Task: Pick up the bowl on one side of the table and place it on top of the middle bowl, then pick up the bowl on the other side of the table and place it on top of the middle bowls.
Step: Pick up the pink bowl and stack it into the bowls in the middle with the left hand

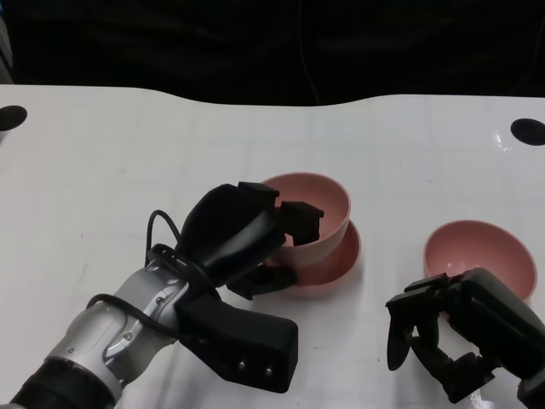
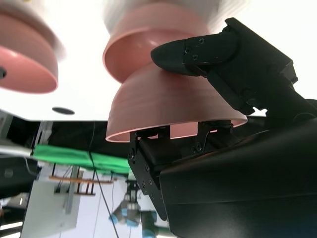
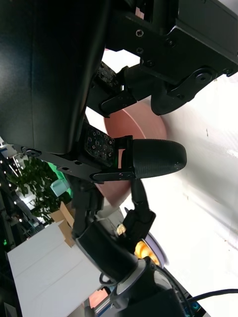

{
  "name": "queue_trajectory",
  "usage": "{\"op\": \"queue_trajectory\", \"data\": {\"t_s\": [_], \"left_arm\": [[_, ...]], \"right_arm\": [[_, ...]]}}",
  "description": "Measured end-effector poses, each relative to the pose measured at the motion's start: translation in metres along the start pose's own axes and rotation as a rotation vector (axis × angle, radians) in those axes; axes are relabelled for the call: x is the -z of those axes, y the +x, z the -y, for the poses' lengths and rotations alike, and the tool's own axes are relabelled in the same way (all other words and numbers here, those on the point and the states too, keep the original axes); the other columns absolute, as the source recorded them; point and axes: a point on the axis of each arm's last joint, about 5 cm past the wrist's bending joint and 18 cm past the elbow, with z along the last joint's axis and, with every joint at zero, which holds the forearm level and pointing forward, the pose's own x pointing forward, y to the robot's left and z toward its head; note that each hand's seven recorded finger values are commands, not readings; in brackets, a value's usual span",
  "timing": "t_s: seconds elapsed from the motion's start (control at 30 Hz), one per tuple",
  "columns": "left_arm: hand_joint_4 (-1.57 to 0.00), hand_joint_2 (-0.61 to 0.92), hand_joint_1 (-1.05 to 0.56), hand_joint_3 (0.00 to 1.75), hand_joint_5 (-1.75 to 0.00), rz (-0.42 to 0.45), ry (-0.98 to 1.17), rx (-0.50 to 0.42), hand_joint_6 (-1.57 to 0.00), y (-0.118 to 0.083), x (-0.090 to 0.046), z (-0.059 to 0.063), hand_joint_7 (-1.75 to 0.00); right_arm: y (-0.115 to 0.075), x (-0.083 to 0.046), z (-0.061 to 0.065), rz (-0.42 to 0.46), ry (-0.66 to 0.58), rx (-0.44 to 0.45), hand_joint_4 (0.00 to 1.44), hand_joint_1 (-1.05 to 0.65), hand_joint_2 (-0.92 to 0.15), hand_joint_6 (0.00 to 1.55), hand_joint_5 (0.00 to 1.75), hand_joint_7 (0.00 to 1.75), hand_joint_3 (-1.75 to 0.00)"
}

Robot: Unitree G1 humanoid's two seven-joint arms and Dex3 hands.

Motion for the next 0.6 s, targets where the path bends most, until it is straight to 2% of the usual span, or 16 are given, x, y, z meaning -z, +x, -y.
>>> {"op": "queue_trajectory", "data": {"t_s": [0.07, 0.1, 0.13, 0.17, 0.23, 0.3, 0.4, 0.47, 0.6], "left_arm": [[-0.85, 0.53, -0.24, 0.94, -1.75, 0.003, 0.003, 0.011, -0.79, 0.0015, -0.0009, 0.0017, -1.50], [-0.77, 0.57, -0.26, 0.87, -1.55, 0.001, -0.001, 0.018, -0.71, 0.0018, -0.0012, 0.0026, -1.29], [-0.65, 0.70, -0.30, 0.65, -1.17, -0.004, -0.002, 0.035, -0.67, 0.0021, -0.0014, 0.0030, -0.81], [-0.60, 0.79, -0.32, 0.48, -0.95, -0.016, -0.001, 0.059, -0.66, 0.0024, -0.0013, 0.0032, -0.54], [-0.38, 0.89, -0.42, 0.28, -0.63, -0.046, 0.012, 0.106, -0.54, 0.0027, -0.0007, 0.0031, -0.17], [-0.24, 0.91, -0.49, 0.23, -0.50, -0.065, 0.040, 0.130, -0.44, 0.0037, -0.0013, 0.0014, -0.06], [-0.04, 0.92, -0.64, 0.30, -0.42, -0.080, 0.081, 0.140, -0.27, 0.0046, -0.0031, -0.0006, -0.01], [-0.01, 0.92, -0.67, 0.32, -0.39, -0.089, 0.093, 0.146, -0.23, 0.0044, -0.0040, -0.0008, -0.01], [0.00, 0.92, -0.74, 0.42, -0.15, -0.108, 0.112, 0.158, -0.13, 0.0011, -0.0058, 0.0004, -0.01]], "right_arm": [[0.0004, -0.0001, 0.0003, 0.002, -0.001, 0.000, 1.00, 0.13, -0.10, 0.97, 1.59, 1.17, -1.64], [0.0006, -0.0001, 0.0003, 0.003, -0.001, 0.001, 1.00, 0.13, -0.10, 0.98, 1.60, 1.17, -1.63], [0.0005, -0.0001, 0.0003, 0.003, -0.001, 0.001, 1.00, 0.13, -0.10, 0.98, 1.60, 1.17, -1.63], [0.0005, 0.0001, 0.0003, 0.003, -0.001, 0.001, 1.00, 0.14, -0.10, 0.98, 1.61, 1.17, -1.63], [0.0003, 0.0003, 0.0001, 0.002, 0.000, 0.001, 0.99, 0.13, -0.10, 0.98, 1.61, 1.17, -1.62], [0.0003, 0.0003, 0.0001, 0.001, 0.000, 0.001, 0.99, 0.14, -0.10, 0.97, 1.61, 1.17, -1.62], [0.0003, 0.0003, 0.0002, 0.002, 0.000, 0.001, 0.99, 0.14, -0.10, 0.97, 1.60, 1.16, -1.62], [0.0003, 0.0003, 0.0002, 0.002, 0.000, 0.001, 1.00, 0.14, -0.11, 0.98, 1.59, 1.16, -1.62], [0.0003, 0.0003, 0.0002, 0.001, 0.000, 0.001, 1.00, 0.15, -0.12, 0.98, 1.59, 1.16, -1.61]]}}
